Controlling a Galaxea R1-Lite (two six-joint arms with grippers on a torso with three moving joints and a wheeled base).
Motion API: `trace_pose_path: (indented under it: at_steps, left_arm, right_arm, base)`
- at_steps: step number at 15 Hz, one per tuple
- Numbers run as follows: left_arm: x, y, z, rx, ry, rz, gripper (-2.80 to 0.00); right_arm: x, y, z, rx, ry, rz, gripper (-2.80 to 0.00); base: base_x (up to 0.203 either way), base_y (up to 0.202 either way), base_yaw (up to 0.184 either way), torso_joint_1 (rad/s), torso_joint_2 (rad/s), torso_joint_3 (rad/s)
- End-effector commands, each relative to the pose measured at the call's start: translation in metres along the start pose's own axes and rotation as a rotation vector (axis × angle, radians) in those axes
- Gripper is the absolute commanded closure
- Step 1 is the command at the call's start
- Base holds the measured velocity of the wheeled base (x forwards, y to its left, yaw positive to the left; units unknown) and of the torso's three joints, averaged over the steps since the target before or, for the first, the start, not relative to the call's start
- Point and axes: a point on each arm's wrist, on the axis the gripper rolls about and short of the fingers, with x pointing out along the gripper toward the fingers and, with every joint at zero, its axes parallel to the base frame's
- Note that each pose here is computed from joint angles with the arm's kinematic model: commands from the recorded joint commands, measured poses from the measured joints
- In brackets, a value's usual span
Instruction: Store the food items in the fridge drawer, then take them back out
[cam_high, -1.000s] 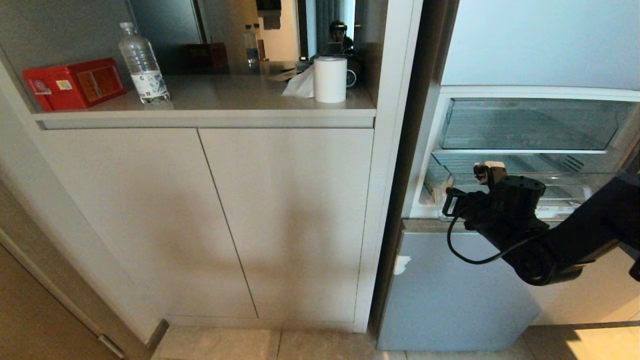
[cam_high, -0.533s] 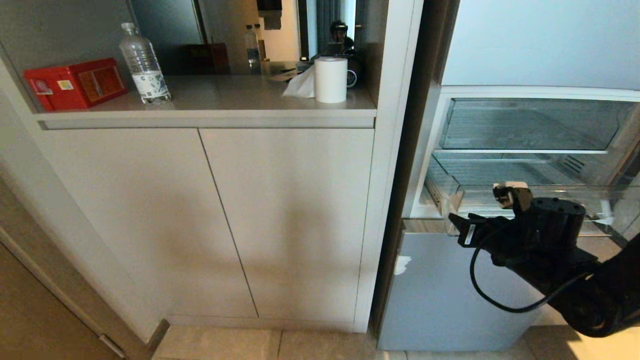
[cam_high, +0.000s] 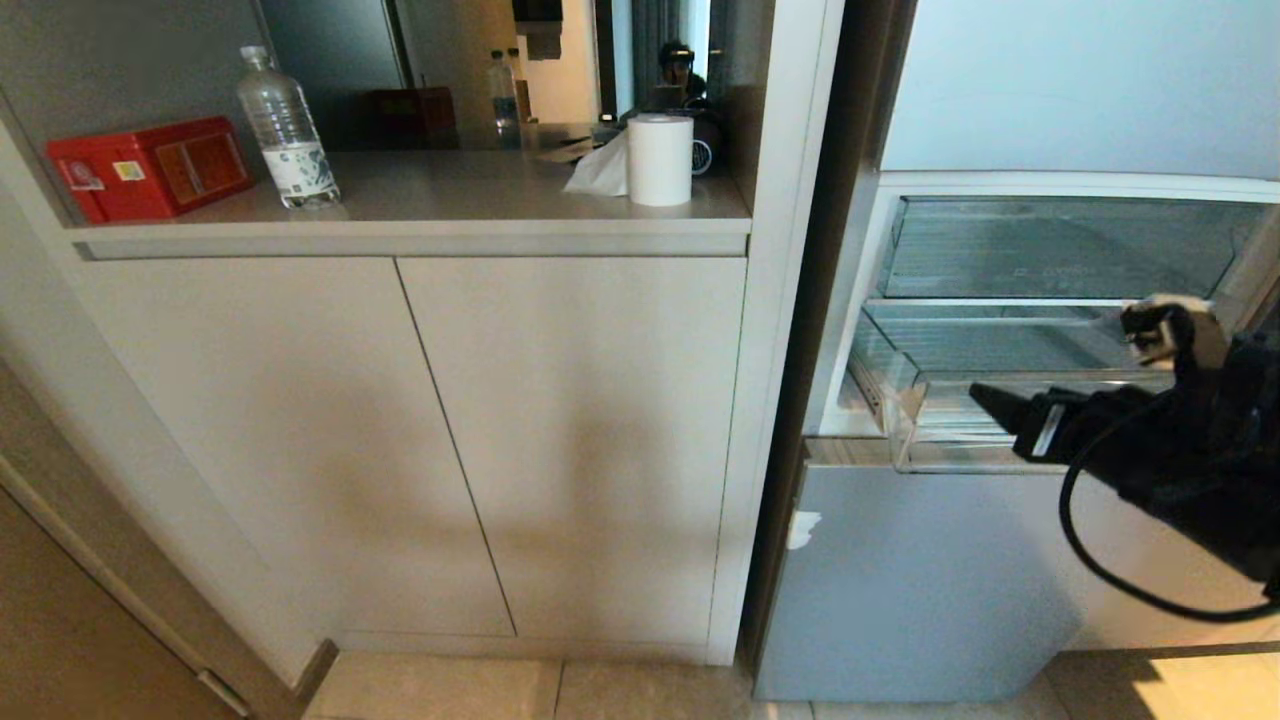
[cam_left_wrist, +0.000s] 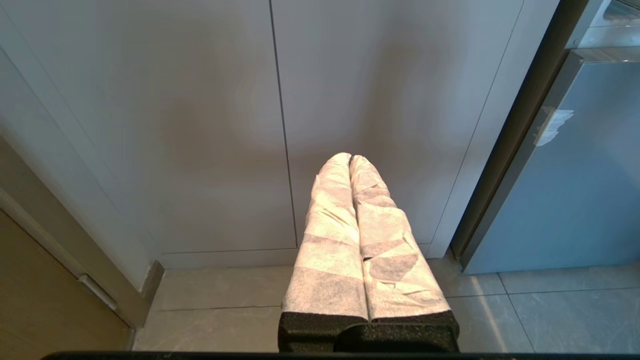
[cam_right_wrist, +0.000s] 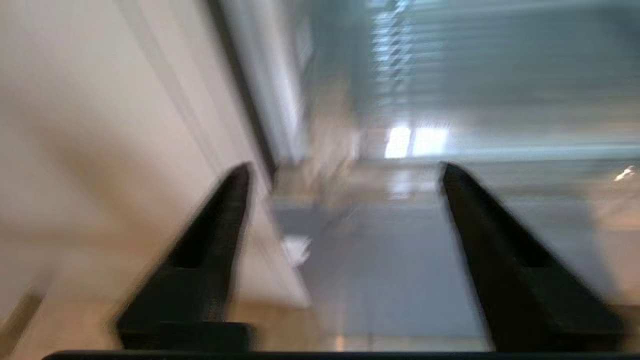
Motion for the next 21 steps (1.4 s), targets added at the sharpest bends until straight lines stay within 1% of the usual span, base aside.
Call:
trace_pose_path:
  at_steps: [1, 2, 3, 4, 7, 9, 10, 12, 13, 15, 18, 19, 21]
  left_arm:
    - [0.000, 0.000, 0.000, 0.000, 0.003, 0.000, 0.00]
    - [0.000, 0.000, 0.000, 0.000, 0.002, 0.000, 0.00]
    - [0.000, 0.000, 0.000, 0.000, 0.003, 0.000, 0.00]
    - [0.000, 0.000, 0.000, 0.000, 0.003, 0.000, 0.00]
    - [0.000, 0.000, 0.000, 0.000, 0.003, 0.000, 0.00]
    - [0.000, 0.000, 0.000, 0.000, 0.003, 0.000, 0.00]
    - [0.000, 0.000, 0.000, 0.000, 0.003, 0.000, 0.00]
    - [0.000, 0.000, 0.000, 0.000, 0.003, 0.000, 0.00]
    - [0.000, 0.000, 0.000, 0.000, 0.003, 0.000, 0.00]
    - [0.000, 0.000, 0.000, 0.000, 0.003, 0.000, 0.00]
    - [0.000, 0.000, 0.000, 0.000, 0.003, 0.000, 0.00]
    - [0.000, 0.000, 0.000, 0.000, 0.003, 0.000, 0.00]
    - [0.000, 0.000, 0.000, 0.000, 0.003, 0.000, 0.00]
  right_arm:
    - [0.000, -0.012, 0.045, -0.002, 0.076, -0.050, 0.00]
    - [0.010, -0.016, 0.056, -0.004, 0.119, -0.064, 0.00]
    - [0.026, -0.021, 0.059, -0.008, 0.179, -0.079, 0.00]
    - [0.048, -0.028, 0.053, -0.012, 0.247, -0.092, 0.00]
    - [0.107, -0.040, 0.041, -0.013, 0.368, -0.102, 0.00]
    - [0.134, -0.045, 0.027, -0.006, 0.449, -0.090, 0.00]
    - [0.147, -0.048, 0.020, -0.001, 0.472, -0.084, 0.00]
    - [0.165, -0.052, 0.013, 0.005, 0.482, -0.081, 0.00]
    - [0.169, -0.054, 0.011, 0.003, 0.488, -0.083, 0.00]
    - [0.164, -0.055, 0.012, 0.006, 0.525, -0.090, 0.00]
    - [0.134, -0.056, 0.036, 0.021, 0.556, -0.104, 0.00]
    - [0.123, -0.059, 0.042, 0.032, 0.574, -0.117, 0.00]
    - [0.111, -0.065, 0.049, 0.067, 0.573, -0.132, 0.00]
  base:
    - [0.000, 0.000, 0.000, 0.000, 0.00, 0.000]
    - [0.000, 0.000, 0.000, 0.000, 0.00, 0.000]
    - [0.000, 0.000, 0.000, 0.000, 0.00, 0.000]
    - [0.000, 0.000, 0.000, 0.000, 0.00, 0.000]
    - [0.000, 0.000, 0.000, 0.000, 0.00, 0.000]
    - [0.000, 0.000, 0.000, 0.000, 0.00, 0.000]
    - [0.000, 0.000, 0.000, 0.000, 0.00, 0.000]
    - [0.000, 0.000, 0.000, 0.000, 0.00, 0.000]
    - [0.000, 0.000, 0.000, 0.000, 0.00, 0.000]
    - [0.000, 0.000, 0.000, 0.000, 0.00, 0.000]
    - [0.000, 0.000, 0.000, 0.000, 0.00, 0.000]
    - [0.000, 0.000, 0.000, 0.000, 0.00, 0.000]
    - [0.000, 0.000, 0.000, 0.000, 0.00, 0.000]
